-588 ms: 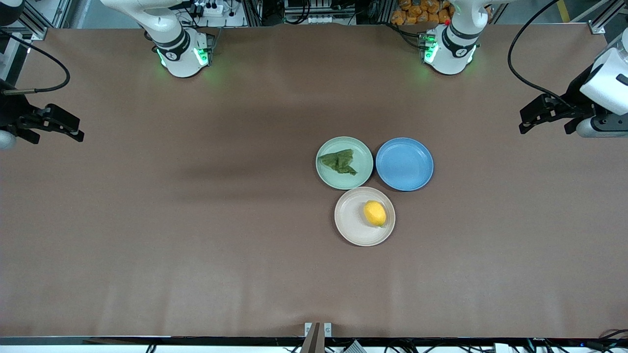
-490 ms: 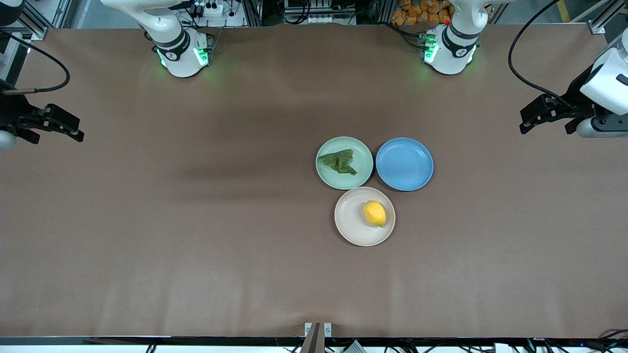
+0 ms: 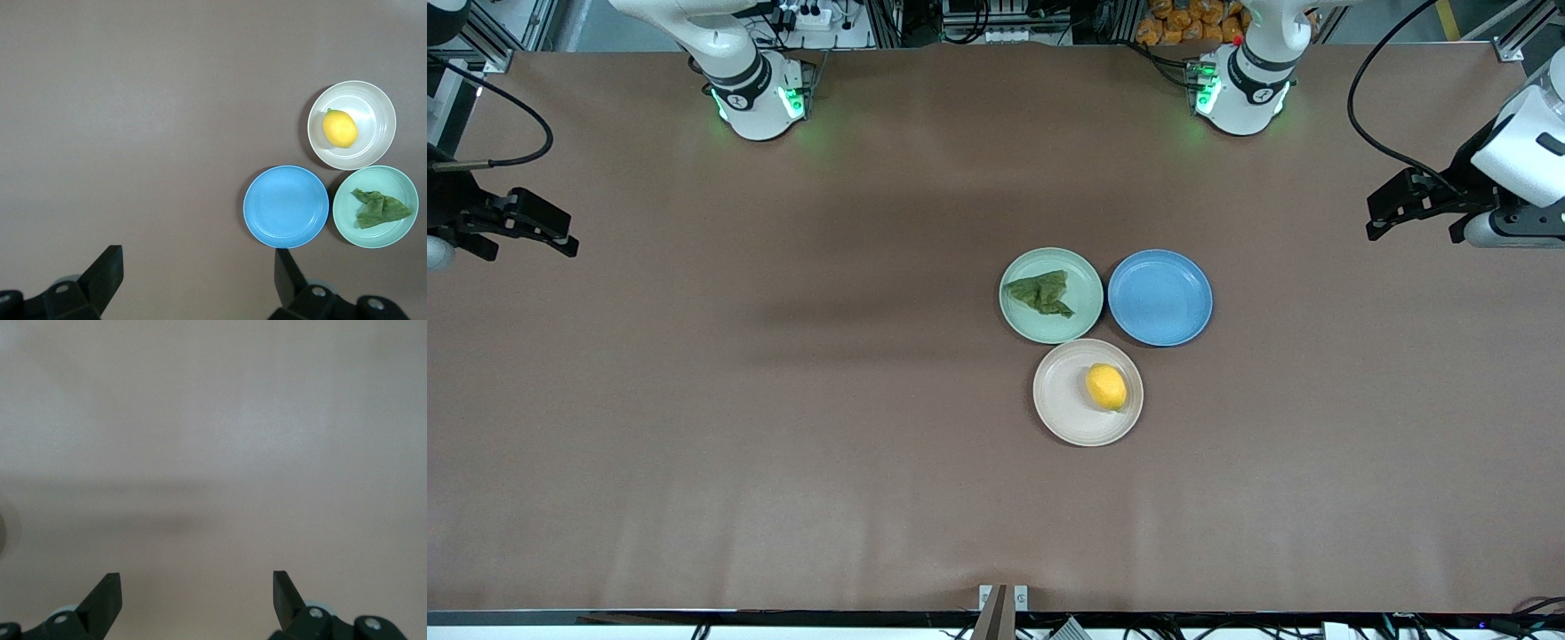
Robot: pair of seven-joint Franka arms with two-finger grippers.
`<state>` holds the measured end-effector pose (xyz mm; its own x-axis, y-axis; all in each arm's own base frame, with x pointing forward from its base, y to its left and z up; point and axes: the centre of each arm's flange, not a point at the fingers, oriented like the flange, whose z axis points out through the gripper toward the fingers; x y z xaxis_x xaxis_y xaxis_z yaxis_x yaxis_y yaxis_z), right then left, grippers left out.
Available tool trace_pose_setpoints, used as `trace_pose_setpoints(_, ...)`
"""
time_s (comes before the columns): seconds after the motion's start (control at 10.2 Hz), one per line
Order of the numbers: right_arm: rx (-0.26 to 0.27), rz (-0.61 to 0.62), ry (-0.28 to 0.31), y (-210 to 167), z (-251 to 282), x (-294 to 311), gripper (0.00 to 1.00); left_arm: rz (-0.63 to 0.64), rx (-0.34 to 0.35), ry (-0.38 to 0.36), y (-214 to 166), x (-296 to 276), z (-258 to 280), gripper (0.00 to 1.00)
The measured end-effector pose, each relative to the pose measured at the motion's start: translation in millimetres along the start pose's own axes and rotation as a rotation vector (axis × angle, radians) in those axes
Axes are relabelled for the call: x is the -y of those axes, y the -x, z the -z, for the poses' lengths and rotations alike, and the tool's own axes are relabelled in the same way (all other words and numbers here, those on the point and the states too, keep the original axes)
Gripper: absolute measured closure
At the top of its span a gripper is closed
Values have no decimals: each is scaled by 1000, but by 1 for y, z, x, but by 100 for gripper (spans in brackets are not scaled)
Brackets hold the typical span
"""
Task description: Pick lemon and lettuce from plates
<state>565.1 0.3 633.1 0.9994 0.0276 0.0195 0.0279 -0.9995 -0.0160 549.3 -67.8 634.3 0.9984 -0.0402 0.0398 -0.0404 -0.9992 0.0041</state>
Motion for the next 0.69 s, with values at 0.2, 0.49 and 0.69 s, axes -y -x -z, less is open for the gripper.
trace_pose_setpoints(0.2,0,0,0,0,0,0,0,-1,2,0,0,0,0,0)
trace_pose_setpoints(0.49,0,0,0,0,0,0,0,-3,15,-1,1,-1,-2,0)
trace_pose_setpoints(0.69,-1,0,0,0,1,0,0,-8,34,0,-2,-3,-11,0)
